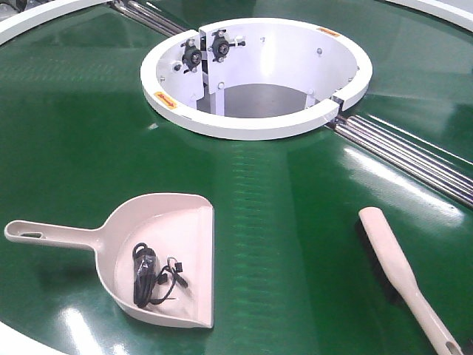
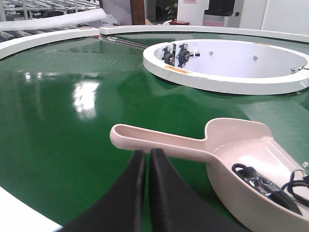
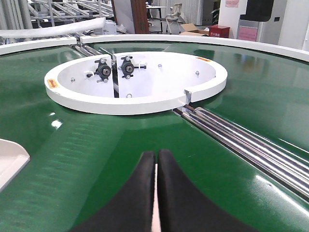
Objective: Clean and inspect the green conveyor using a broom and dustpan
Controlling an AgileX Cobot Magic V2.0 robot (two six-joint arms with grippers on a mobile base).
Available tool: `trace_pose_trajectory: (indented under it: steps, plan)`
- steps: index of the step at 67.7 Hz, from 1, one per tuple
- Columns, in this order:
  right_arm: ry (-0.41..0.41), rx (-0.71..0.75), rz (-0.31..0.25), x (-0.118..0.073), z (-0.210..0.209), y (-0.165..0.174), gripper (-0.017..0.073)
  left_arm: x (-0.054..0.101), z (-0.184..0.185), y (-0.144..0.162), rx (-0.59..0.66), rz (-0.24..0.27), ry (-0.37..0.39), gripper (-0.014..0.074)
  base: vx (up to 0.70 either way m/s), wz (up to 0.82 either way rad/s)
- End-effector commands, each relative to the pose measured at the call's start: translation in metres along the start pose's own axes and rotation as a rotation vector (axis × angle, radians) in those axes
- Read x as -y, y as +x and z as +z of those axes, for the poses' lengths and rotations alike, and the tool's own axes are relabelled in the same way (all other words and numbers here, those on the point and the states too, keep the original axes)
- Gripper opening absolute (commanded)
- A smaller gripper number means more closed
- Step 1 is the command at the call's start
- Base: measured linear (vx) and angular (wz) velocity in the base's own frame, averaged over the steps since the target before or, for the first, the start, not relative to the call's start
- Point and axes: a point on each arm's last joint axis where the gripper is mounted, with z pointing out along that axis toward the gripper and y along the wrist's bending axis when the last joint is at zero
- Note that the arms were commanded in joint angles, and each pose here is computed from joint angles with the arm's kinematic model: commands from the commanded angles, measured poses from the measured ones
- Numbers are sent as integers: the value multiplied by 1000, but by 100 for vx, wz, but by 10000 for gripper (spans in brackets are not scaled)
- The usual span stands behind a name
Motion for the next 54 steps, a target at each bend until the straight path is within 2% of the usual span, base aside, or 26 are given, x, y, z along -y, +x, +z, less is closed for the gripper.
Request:
trace_pose_trajectory:
  steps: [1,6,14,24,30,41,54]
  plan:
    - [6,94,-7,1,-1,-15,-9,1,1,3,51,-12,10,-8,0,0]
    - [7,96,-8,1,-1,-15,-9,1,1,3,51,-12,10,-8,0,0]
    - [14,55,-49,1,1,-4,-9,1,1,3,51,-12,10,-8,0,0]
    - [94,9,-10,6,-1,16,-9,1,1,3,51,-12,10,-8,0,0]
    - [127,28,-17,8,-5,25,-9,1,1,3,51,-12,10,-8,0,0]
    - [130,69,-24,6,-10,54,-9,1,1,3,51,-12,10,-8,0,0]
    - [131,50,-21,6,-11,56,-9,1,1,3,51,-12,10,-8,0,0]
